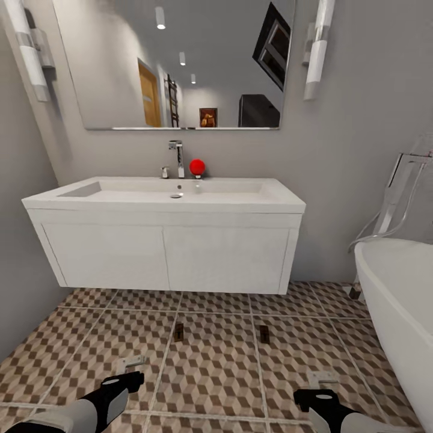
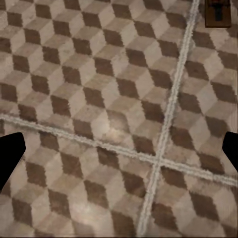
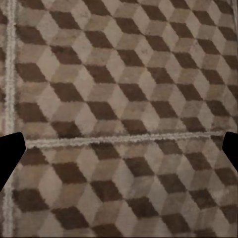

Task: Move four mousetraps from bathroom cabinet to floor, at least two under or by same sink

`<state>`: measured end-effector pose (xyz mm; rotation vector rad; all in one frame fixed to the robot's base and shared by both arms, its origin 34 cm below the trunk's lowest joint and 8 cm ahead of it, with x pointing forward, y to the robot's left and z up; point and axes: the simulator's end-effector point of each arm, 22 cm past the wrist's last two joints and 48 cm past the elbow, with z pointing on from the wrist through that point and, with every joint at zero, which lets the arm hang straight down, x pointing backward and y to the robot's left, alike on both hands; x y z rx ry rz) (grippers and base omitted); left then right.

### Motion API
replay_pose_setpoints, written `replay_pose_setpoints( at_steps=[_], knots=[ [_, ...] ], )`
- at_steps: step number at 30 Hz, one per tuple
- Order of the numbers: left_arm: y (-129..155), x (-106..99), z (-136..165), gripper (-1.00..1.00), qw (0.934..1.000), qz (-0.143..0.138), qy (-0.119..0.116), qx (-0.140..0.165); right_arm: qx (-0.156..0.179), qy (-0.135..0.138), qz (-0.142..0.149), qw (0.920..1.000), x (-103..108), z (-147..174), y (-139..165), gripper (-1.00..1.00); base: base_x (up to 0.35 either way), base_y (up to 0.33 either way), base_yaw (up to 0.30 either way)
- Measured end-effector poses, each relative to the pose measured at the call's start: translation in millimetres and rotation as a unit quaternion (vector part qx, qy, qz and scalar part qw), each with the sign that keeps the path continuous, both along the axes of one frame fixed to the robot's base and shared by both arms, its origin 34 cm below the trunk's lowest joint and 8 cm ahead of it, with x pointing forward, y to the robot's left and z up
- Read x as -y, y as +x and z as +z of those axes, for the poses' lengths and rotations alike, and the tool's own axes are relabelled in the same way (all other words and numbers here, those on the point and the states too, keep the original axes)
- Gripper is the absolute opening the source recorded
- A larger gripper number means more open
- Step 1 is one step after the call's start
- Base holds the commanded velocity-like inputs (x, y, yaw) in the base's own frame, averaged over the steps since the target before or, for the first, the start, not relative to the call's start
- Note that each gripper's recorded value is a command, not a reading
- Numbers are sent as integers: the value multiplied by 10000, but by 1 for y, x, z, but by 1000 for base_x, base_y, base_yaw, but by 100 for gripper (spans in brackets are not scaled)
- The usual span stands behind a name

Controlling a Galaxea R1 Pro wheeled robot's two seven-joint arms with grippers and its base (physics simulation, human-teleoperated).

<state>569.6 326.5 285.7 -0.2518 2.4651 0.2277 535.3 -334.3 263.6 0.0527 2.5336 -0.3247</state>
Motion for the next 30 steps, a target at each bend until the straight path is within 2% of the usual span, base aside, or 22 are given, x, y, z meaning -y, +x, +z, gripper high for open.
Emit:
replay_pose_setpoints(
  at_steps=[9,20,30],
  knots=[
    [-26,0,-6,100,10000,4,-6,-88,-90,-46,-21,9999,8,-5,-27,100,0,0,0],
    [-65,2,-12,100,9990,-6,-22,-437,-390,-101,-56,9992,20,-3,-62,100,0,0,0],
    [-114,19,-22,100,9961,-176,-286,-821,-814,-92,-42,9966,20,-10,-115,100,0,0,0]
  ],
)
